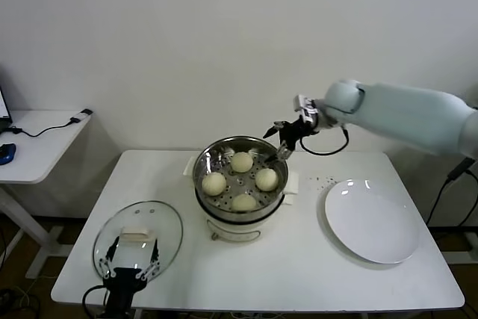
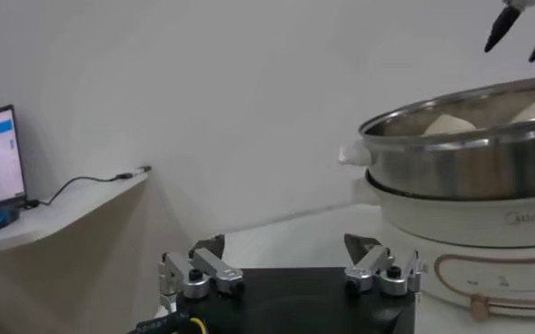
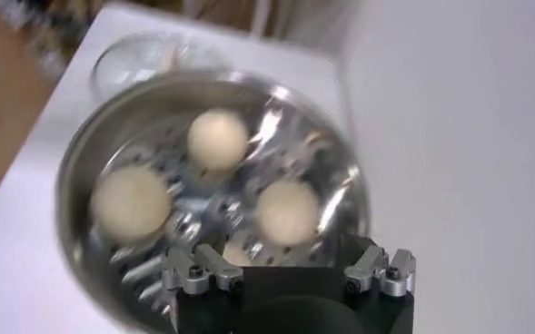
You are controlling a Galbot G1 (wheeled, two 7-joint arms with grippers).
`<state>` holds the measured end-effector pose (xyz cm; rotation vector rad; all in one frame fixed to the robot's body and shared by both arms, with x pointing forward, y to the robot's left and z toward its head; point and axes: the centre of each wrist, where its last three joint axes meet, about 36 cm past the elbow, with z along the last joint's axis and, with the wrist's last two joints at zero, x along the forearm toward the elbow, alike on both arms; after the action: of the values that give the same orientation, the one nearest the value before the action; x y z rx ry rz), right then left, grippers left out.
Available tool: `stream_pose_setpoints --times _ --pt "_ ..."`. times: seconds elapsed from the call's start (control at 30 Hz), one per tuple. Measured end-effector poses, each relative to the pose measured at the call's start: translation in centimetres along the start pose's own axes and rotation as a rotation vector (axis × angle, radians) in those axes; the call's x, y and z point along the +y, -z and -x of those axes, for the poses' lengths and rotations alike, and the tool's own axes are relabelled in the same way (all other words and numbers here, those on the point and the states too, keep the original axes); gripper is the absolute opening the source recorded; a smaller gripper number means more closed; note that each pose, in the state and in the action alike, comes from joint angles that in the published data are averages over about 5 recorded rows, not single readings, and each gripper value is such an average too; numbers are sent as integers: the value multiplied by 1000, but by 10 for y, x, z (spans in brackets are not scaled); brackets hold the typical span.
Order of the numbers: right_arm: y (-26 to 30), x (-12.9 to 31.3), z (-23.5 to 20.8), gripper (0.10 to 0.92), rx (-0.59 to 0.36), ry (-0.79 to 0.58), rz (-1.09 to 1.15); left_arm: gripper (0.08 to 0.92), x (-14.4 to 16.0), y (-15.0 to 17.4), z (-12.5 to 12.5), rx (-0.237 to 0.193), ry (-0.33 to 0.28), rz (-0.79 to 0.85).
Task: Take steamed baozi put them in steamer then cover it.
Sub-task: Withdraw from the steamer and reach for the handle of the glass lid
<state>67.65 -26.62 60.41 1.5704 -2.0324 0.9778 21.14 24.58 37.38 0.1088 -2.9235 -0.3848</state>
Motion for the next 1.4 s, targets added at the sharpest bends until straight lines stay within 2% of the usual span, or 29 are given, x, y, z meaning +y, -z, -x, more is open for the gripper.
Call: stream_pose_setpoints --times 0.33,0.67,0.83,0.97,1.2,1.4 --pt "-68 67 -1 823 -361 -308 196 823 0 4 5 -17 3 33" --pt "-112 135 2 823 -577 -540 406 823 8 9 9 -39 -3 179" --pt "-134 171 1 823 -631 -628 500 823 17 10 12 -57 -4 359" --pt "-154 198 -3 823 -647 -699 572 823 23 5 15 -54 -3 586" --pt "-193 244 -11 823 -621 -814 668 823 28 -10 23 -32 -8 994" --pt "-218 275 -15 823 -583 -878 710 823 32 -32 37 -9 -3 1248"
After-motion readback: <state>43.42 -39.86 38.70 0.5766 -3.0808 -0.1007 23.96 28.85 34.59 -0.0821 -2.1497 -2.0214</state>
